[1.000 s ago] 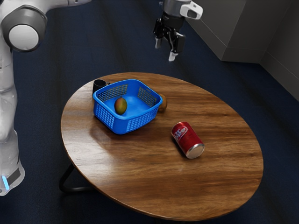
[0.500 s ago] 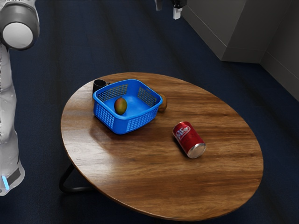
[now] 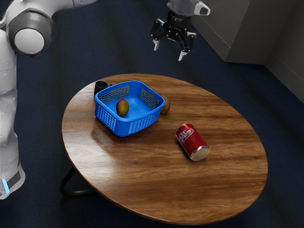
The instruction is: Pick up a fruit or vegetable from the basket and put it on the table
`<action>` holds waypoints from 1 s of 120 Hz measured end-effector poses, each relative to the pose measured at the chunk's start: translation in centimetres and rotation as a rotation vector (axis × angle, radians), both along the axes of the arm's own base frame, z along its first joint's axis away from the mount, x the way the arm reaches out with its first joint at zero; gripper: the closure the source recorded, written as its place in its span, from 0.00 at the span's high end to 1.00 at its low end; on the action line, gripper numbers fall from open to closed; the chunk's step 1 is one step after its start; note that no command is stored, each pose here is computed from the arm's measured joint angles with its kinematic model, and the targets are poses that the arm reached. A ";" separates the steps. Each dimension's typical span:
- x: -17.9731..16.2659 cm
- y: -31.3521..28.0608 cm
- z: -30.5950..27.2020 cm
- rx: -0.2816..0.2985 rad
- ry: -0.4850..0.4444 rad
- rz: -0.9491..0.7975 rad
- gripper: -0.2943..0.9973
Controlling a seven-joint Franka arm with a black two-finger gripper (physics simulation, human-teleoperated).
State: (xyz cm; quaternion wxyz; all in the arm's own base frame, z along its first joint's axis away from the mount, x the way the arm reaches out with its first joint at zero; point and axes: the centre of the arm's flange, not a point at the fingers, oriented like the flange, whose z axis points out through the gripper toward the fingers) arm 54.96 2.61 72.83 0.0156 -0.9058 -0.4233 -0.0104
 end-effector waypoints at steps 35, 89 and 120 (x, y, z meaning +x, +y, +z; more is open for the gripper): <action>-7.5 3.0 -11.3 -0.087 0.050 0.227 0.77; -10.2 5.3 -18.8 -0.120 -0.077 0.578 0.77; -11.4 6.8 -20.6 -0.133 -0.118 0.750 0.77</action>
